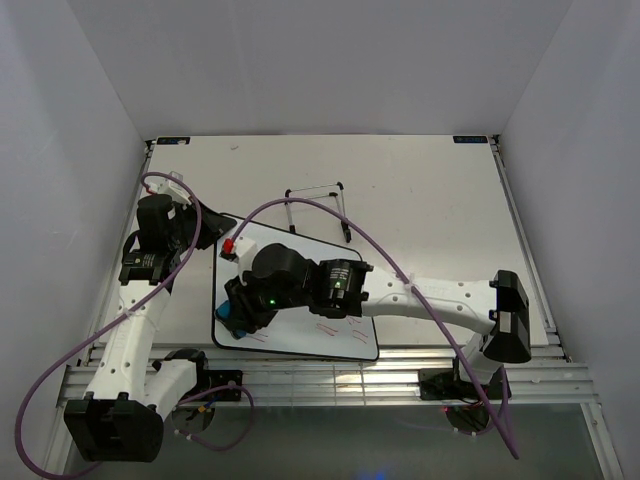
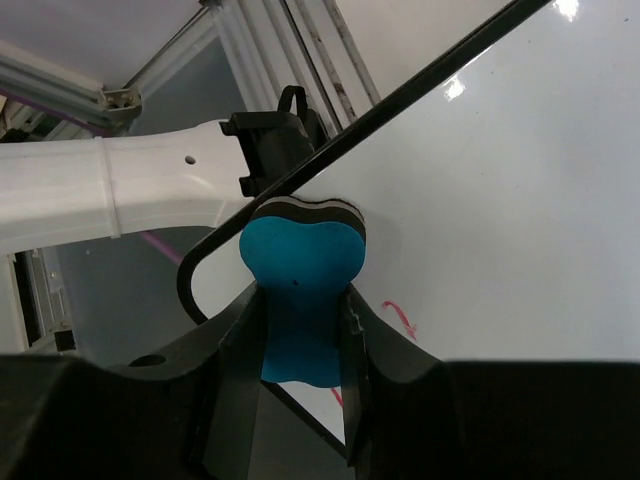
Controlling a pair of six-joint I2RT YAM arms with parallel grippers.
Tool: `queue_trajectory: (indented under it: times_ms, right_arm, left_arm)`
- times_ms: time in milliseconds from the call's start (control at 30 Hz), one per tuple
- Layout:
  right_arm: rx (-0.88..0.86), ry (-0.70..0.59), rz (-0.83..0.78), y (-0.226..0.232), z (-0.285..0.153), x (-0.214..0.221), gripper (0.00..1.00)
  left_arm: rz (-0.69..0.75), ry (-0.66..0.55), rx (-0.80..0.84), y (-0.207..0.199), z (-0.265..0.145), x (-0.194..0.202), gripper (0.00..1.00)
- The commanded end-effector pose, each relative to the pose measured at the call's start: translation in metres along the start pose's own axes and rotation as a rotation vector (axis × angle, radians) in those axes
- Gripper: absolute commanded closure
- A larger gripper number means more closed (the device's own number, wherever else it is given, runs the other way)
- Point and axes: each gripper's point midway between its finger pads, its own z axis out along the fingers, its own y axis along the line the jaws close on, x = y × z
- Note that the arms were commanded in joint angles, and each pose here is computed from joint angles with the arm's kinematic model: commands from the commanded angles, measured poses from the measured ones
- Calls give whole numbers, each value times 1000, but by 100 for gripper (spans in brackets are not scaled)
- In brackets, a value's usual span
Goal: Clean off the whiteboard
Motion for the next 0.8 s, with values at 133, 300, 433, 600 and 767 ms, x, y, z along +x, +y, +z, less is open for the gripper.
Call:
queue_trajectory:
  times_ms: [133, 300, 433, 600, 767]
  right_arm:
    - [133, 38, -8, -49, -6, 28, 87]
    - [276, 101, 81, -103, -28, 79, 87]
    - [285, 95, 90, -108, -30, 74, 88]
    - [194, 93, 27, -78, -11, 34, 89]
    - [48, 69, -20, -29, 0, 9, 89]
  left_arm:
    - [166, -43, -214, 49, -1, -6, 100]
    - [165, -42, -208, 47, -1, -6, 100]
    - [158, -41, -205, 48, 0, -5, 100]
    - [164, -42, -202, 46, -1, -6, 100]
    - [164, -43, -211, 49, -1, -4, 100]
